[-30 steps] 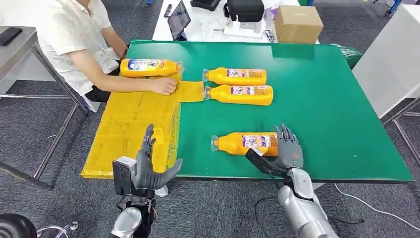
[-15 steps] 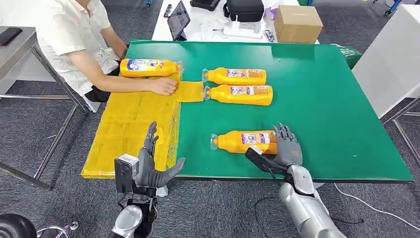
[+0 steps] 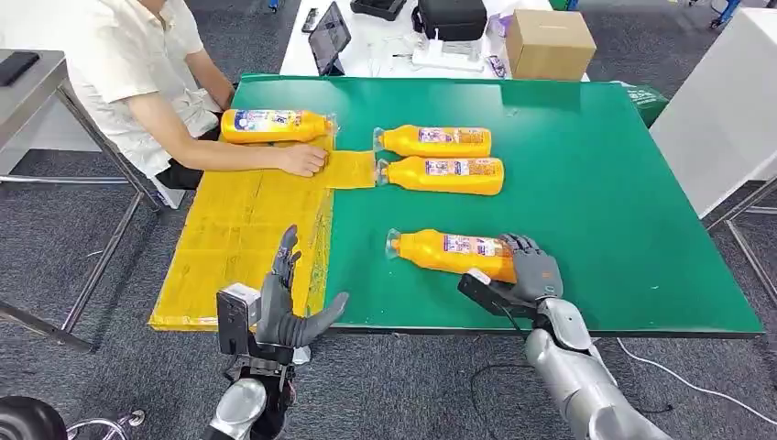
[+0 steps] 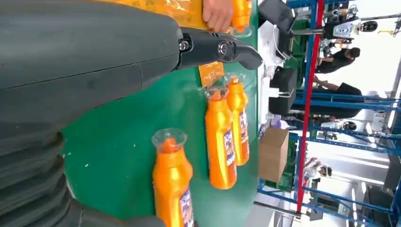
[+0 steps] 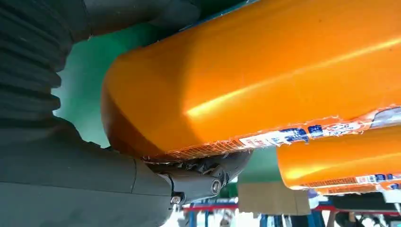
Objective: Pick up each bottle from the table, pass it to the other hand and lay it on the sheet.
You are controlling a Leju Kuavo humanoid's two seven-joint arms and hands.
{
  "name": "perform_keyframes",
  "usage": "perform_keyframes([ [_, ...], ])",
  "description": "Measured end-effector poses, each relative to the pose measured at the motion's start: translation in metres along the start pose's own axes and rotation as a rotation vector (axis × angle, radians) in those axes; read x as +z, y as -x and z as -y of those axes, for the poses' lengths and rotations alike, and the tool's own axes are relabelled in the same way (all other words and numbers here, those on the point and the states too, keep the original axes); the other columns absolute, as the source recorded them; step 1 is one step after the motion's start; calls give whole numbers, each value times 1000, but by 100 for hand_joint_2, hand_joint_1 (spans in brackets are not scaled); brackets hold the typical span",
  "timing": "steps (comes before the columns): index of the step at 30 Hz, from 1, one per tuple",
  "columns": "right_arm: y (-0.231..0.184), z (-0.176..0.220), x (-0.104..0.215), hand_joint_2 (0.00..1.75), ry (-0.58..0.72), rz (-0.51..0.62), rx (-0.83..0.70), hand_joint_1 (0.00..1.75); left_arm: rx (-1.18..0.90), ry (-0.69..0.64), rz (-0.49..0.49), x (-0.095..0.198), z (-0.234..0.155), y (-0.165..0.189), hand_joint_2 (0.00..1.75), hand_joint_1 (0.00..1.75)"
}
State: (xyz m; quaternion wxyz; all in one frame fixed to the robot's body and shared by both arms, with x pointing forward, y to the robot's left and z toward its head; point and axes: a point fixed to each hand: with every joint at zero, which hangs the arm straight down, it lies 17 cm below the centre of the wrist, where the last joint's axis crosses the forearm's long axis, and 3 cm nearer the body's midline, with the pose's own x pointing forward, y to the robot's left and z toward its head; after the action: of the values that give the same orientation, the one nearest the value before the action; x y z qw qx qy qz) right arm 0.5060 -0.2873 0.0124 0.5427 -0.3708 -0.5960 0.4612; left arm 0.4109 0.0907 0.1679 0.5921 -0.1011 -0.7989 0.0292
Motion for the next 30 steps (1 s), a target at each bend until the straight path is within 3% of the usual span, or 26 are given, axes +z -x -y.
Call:
perform_keyframes([
  [8, -23, -2, 3, 175, 30, 51, -157, 175, 33, -28, -34, 2, -5, 6, 175, 0],
  [14, -66, 1, 17, 175, 129, 101, -405, 175, 248, -141, -182, 8, -30, 37, 175, 0],
  [22, -110, 16, 35, 175, 246, 150, -607, 175, 342, -215, -230, 18, -46, 53, 175, 0],
  [30, -203, 34, 44, 175, 203, 343, -761, 175, 396, -76, -230, 21, -5, 45, 175, 0],
])
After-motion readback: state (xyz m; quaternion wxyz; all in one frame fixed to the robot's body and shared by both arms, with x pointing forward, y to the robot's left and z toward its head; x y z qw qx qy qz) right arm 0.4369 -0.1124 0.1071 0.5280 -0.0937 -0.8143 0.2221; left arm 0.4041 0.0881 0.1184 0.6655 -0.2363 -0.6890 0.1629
